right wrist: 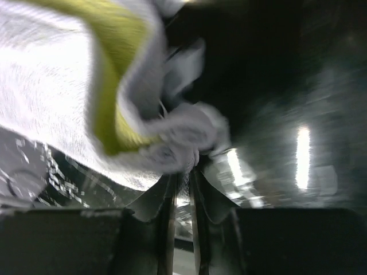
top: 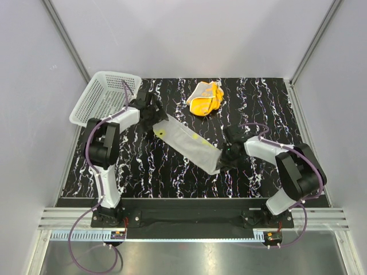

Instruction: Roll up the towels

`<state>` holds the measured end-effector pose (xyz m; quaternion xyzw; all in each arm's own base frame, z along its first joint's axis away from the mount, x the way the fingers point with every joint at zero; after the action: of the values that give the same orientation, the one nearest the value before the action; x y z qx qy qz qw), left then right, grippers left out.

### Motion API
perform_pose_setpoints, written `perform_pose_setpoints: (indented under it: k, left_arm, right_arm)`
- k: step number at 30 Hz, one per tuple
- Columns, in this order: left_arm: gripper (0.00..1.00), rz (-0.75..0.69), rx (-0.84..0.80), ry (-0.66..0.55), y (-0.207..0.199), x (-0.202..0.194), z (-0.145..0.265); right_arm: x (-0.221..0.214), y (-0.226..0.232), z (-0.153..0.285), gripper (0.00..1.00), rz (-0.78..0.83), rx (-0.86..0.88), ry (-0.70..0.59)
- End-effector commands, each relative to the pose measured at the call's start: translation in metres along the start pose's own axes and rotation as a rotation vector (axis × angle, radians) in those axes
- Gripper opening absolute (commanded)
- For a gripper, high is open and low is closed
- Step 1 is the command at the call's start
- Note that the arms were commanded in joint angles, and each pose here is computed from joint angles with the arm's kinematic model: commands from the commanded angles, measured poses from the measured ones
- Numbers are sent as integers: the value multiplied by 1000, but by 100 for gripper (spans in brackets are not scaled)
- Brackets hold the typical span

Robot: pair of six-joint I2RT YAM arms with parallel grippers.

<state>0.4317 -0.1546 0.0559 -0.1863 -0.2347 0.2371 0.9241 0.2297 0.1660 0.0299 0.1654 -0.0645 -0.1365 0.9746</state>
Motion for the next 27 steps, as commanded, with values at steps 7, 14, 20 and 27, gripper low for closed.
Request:
perform_pose_setpoints:
  k: [7, 14, 20, 27]
  left_arm:
    - [92, -5, 41, -24, 3, 35, -1]
    - [92, -36, 54, -71, 4, 50, 22]
    - [92, -90, 16, -142, -14, 50, 65]
    - [92, -198, -70, -148, -41, 6, 110]
  right_arm:
    - [-25, 1, 0, 53, -55, -81, -6]
    - [-47, -4, 42, 72, -92, -21, -66]
    - [-41, -7, 61, 74, -92, 12, -186]
    - [-12, -3, 41, 70, -73, -15, -229]
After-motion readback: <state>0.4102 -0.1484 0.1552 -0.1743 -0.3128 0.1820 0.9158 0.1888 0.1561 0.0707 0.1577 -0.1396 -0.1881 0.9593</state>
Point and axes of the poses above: each gripper's point midway between its finger pads, its own z axis back along the fingers, its own y axis along the line the jaws close on, x = y × z, the point moved 2 cm from there along z, back along the fingers, and after that the axes turned 3 degrees about z, right-handed, at the moved point
